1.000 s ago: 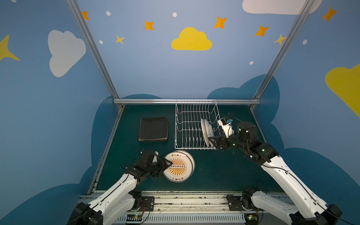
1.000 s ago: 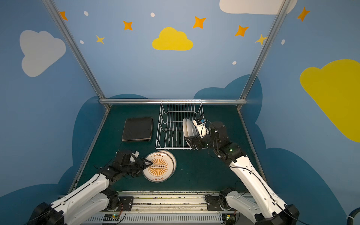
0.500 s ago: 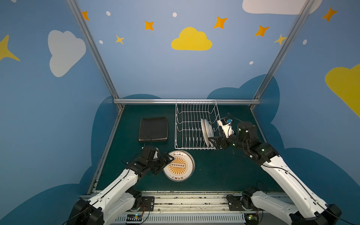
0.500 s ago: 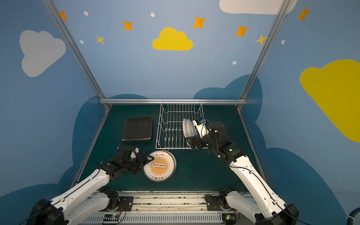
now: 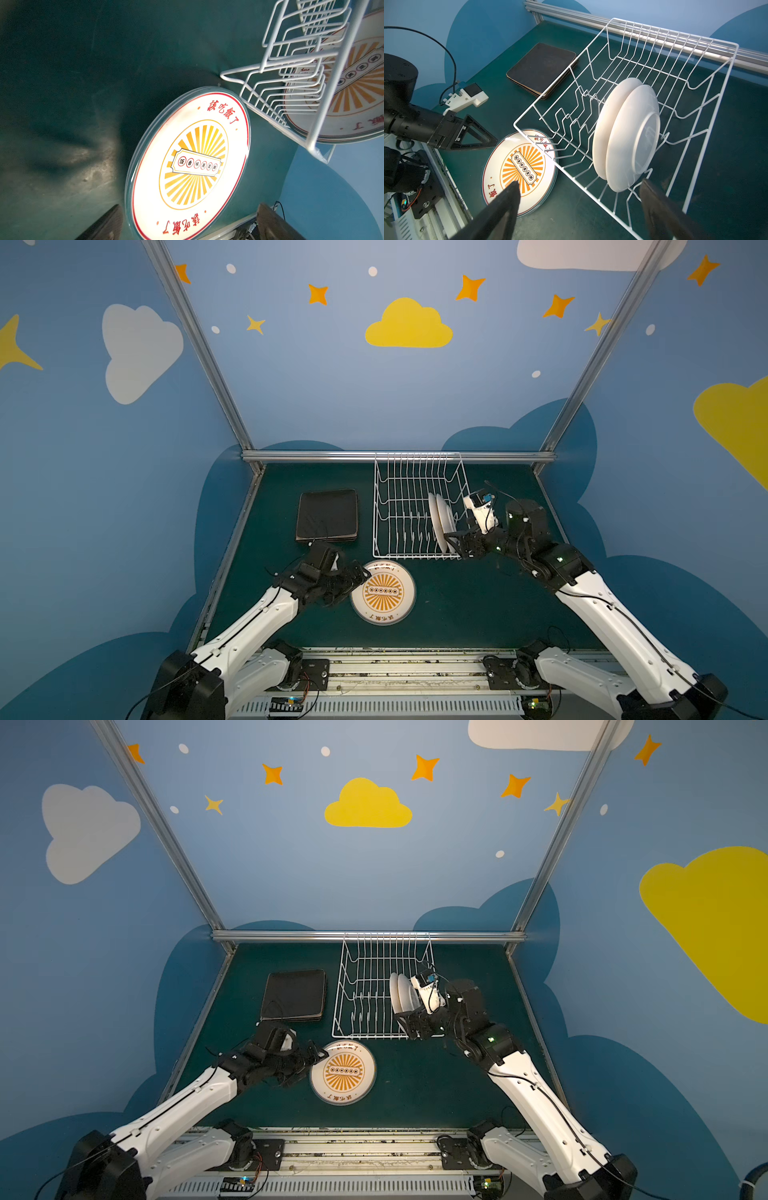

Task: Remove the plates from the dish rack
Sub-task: 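Open the left gripper and raise it off the stacked plates, then swing the left gripper back to the last printed plate in the rack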

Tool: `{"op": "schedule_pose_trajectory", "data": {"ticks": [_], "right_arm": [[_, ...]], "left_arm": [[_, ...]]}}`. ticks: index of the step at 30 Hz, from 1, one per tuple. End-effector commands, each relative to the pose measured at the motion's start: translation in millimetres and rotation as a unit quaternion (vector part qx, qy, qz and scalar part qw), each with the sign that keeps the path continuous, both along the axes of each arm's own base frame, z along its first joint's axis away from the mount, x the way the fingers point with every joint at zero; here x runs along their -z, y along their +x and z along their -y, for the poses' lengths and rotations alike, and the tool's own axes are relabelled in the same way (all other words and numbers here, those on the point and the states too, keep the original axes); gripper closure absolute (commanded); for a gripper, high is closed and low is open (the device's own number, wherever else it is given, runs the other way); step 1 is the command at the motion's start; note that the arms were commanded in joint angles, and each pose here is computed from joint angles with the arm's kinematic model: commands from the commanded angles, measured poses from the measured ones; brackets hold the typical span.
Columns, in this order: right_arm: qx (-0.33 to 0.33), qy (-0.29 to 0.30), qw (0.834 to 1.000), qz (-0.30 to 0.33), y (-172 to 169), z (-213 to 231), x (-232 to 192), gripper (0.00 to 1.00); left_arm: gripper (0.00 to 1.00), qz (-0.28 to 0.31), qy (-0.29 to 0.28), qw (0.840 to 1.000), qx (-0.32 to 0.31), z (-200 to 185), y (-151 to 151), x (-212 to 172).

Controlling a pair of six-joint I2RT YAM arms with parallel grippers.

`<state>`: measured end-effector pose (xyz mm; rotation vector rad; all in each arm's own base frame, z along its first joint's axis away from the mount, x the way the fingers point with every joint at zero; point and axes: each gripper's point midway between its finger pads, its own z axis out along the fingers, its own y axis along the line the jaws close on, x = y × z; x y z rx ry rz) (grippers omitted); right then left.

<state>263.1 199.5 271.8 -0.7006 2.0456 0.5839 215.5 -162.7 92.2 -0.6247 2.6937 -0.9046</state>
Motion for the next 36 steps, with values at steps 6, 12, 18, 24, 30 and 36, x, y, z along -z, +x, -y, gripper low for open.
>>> {"op": "schedule_pose_trajectory", "data": {"ticks": [6,12,18,24,30,36], "right_arm": [[0.001,-0.002,1.0,0.015,-2.0,2.6,-11.5,0.1],[0.003,-0.008,1.0,0.011,-7.3,6.3,-7.0,0.11],[0.008,-0.015,1.0,0.004,-13.5,12.5,0.9,0.11],[0.019,-0.015,1.0,-0.001,-16.7,17.2,4.9,0.11],[0.027,-0.022,0.999,0.001,-18.1,22.1,11.7,0.11],[0.036,-0.028,0.999,-0.002,-20.8,28.1,19.6,0.11]], "left_arm": [[0.01,0.047,0.056,0.997,-0.001,-14.3,13.8,-32.6],[0.02,0.108,0.065,0.991,0.05,-1.4,36.5,-86.9],[0.04,0.159,0.047,0.982,0.093,22.4,60.5,-135.6],[0.08,0.184,0.041,0.972,0.14,54.9,82.0,-165.4],[0.13,0.204,0.03,0.963,0.175,93.3,105.2,-177.1],[0.2,0.211,0.004,0.954,0.214,137.7,124.7,-183.8]]}}
